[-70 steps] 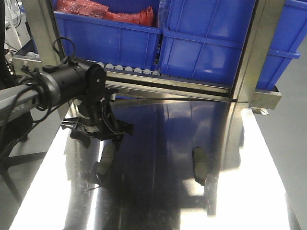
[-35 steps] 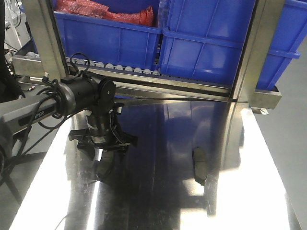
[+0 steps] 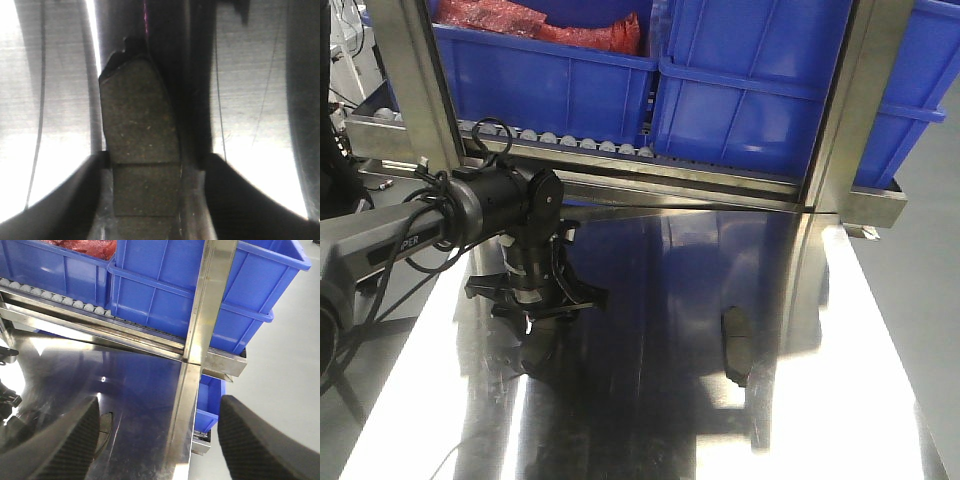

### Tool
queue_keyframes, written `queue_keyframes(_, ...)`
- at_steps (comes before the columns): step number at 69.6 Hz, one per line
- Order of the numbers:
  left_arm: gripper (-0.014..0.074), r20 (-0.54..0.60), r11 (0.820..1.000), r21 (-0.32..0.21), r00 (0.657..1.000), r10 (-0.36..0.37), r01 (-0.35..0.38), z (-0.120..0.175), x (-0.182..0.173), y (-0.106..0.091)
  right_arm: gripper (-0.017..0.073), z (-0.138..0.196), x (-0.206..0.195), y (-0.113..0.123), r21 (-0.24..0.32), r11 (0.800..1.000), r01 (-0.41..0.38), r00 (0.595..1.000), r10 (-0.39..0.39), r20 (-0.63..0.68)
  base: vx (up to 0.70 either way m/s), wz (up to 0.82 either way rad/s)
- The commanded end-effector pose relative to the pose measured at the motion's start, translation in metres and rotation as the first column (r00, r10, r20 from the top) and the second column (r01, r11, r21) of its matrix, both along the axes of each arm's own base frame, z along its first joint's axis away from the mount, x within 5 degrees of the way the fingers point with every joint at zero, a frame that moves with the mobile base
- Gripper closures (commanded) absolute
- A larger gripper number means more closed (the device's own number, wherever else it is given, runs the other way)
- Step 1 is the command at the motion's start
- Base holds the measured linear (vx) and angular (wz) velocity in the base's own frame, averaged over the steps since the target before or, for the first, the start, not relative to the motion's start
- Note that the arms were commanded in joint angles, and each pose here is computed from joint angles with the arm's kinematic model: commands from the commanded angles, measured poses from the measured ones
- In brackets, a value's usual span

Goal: Move and align brake pads A on conveyor
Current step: 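Close the left gripper on the dark brake pad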

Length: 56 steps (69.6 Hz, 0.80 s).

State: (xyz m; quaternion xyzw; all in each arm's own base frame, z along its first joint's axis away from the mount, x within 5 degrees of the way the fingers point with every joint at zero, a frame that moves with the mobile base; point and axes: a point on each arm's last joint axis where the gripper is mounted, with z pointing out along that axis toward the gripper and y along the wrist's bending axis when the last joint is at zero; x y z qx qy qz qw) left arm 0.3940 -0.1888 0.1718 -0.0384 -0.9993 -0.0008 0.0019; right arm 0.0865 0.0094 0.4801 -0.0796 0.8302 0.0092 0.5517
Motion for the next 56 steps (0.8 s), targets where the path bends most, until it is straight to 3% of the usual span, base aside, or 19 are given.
queue_keyframes(1, 0.0415, 0.089, 0.999, -0.044, 0.996, 0.006, -0.002, 0.034, 0.000, -0.003, 0.0082, 0.011, 0.000, -0.001, -0.005, 1.000, 0.004, 0.996, -0.004, 0.086, 0.00, 0.00)
queue_keyframes(8, 0.0603, 0.071, 0.999, -0.035, 0.997, 0.005, -0.002, 0.031, -0.001, -0.003, 0.0082, 0.011, 0.000, -0.001, -0.005, 1.000, 0.004, 0.996, -0.004, 0.086, 0.00, 0.00)
queue_keyframes(27, 0.0601, 0.062, 0.999, -0.038, 0.998, 0.005, -0.003, 0.035, -0.003, -0.003, 0.0082, 0.011, 0.000, -0.001, -0.005, 1.000, 0.004, 0.996, -0.004, 0.085, 0.00, 0.00)
queue_keyframes(56, 0.0601, 0.232, 0.998, -0.054, 0.973, -0.005, 0.018, 0.100, -0.016, 0.009, 0.0082, 0.011, 0.000, -0.001, -0.005, 1.000, 0.004, 0.996, -0.004, 0.085, 0.00, 0.00)
